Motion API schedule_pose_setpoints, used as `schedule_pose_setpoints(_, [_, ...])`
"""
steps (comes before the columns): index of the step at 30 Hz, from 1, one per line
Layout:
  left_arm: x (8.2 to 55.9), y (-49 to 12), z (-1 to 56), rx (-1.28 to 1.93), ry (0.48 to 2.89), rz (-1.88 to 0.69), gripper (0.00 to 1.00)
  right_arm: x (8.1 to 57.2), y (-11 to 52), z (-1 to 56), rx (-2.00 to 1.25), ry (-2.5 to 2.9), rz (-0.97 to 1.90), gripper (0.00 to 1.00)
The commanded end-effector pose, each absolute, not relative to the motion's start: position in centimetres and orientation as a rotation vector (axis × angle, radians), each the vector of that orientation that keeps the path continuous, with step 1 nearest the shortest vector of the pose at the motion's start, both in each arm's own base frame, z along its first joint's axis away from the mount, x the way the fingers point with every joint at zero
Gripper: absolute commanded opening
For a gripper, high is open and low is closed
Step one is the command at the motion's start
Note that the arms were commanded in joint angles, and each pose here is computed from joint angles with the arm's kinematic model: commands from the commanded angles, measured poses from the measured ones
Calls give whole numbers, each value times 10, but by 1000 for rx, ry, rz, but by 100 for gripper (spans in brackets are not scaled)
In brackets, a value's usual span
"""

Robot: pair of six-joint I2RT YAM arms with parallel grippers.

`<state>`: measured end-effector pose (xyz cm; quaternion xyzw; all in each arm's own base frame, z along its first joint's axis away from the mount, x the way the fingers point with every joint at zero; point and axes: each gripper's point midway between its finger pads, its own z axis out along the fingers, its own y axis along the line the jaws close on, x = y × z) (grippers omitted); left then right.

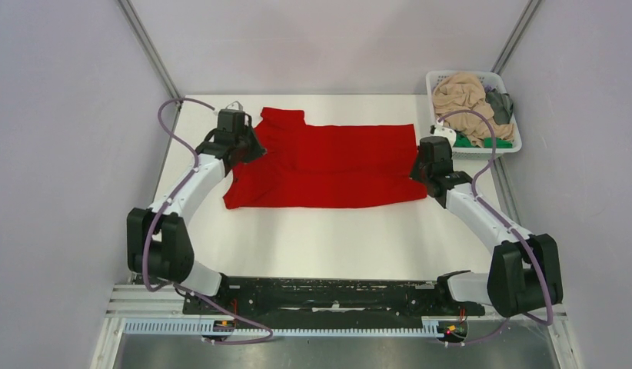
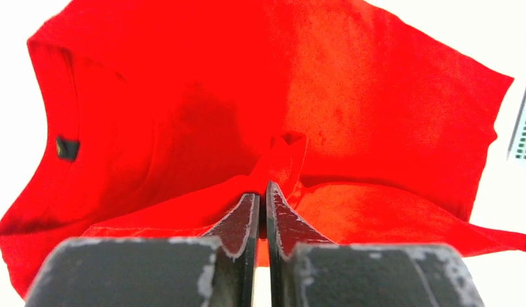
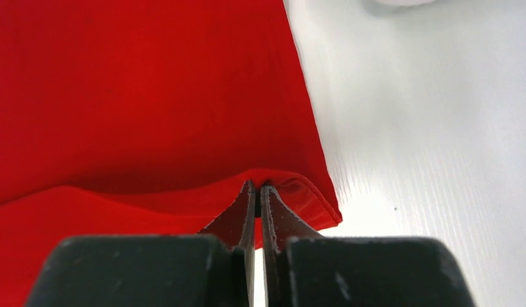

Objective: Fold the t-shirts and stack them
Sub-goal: Fold the flattened tshirt in 1/3 of the way

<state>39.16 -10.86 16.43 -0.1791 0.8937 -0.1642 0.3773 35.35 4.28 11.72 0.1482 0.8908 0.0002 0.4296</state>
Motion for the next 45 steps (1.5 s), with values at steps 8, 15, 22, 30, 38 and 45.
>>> schedule_pose_setpoints(8, [481,-81,168,-369,2361,-121,99,395,17,116,531,2158,-103,72])
schedule_pose_setpoints(15, [479,-96,207,-380,2310,-249,100,398,30,145,484,2084,16,98])
schedule_pose_setpoints(22, [424,-127,129,-467,2435,-498,100,384,95,113,201,2178,227,98])
schedule_pose_setpoints(30, [413,-123,76,-525,2499,-470,100,390,126,68,113,2247,266,98])
schedule_pose_setpoints(38, [362,-107,19,-589,2681,-341,100,340,111,19,128,2378,215,98])
schedule_pose_setpoints(45, [292,-96,1,-666,2746,-313,100,278,106,-1,84,2474,216,98])
